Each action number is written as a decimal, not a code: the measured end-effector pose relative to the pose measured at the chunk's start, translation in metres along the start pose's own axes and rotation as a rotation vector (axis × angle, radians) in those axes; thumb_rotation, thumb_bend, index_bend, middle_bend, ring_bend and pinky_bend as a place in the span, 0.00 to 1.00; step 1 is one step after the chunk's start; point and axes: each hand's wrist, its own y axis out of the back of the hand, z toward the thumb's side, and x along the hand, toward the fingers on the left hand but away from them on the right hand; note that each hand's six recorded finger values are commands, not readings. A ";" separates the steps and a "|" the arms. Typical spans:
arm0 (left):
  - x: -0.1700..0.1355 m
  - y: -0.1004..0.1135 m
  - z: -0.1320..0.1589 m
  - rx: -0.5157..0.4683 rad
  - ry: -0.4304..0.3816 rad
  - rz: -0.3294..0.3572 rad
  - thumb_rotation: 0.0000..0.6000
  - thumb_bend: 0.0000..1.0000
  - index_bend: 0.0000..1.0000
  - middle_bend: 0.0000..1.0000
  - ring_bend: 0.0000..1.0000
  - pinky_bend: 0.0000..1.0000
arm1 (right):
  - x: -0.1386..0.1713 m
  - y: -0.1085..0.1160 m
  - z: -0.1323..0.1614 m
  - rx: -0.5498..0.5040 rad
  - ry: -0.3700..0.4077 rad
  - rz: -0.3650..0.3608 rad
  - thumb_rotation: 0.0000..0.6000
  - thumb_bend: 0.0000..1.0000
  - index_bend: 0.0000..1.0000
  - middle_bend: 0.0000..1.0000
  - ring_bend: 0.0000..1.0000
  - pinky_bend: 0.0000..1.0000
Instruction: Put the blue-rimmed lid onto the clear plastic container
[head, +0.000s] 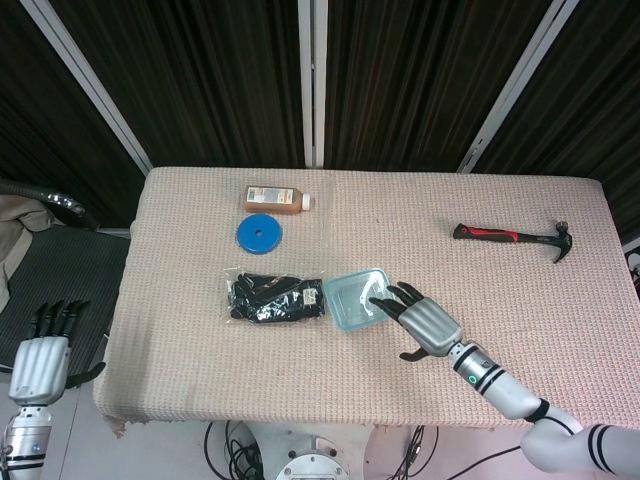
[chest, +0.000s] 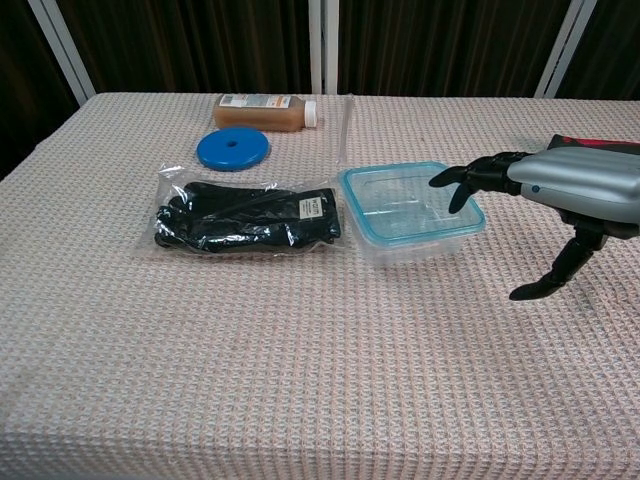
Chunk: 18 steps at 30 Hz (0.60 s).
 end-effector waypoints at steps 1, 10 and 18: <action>0.000 0.001 0.000 0.000 0.000 0.002 1.00 0.03 0.14 0.12 0.05 0.00 | 0.001 0.003 -0.001 0.000 -0.002 -0.013 1.00 0.00 0.00 0.22 0.00 0.00; 0.003 0.005 0.003 0.005 -0.011 0.019 1.00 0.03 0.14 0.12 0.05 0.00 | 0.029 0.043 -0.021 0.019 -0.079 -0.167 1.00 0.01 0.00 0.10 0.00 0.00; 0.010 0.010 0.010 0.018 -0.040 0.050 1.00 0.03 0.14 0.12 0.05 0.00 | 0.092 0.064 -0.058 0.022 -0.283 -0.311 1.00 0.03 0.00 0.00 0.00 0.00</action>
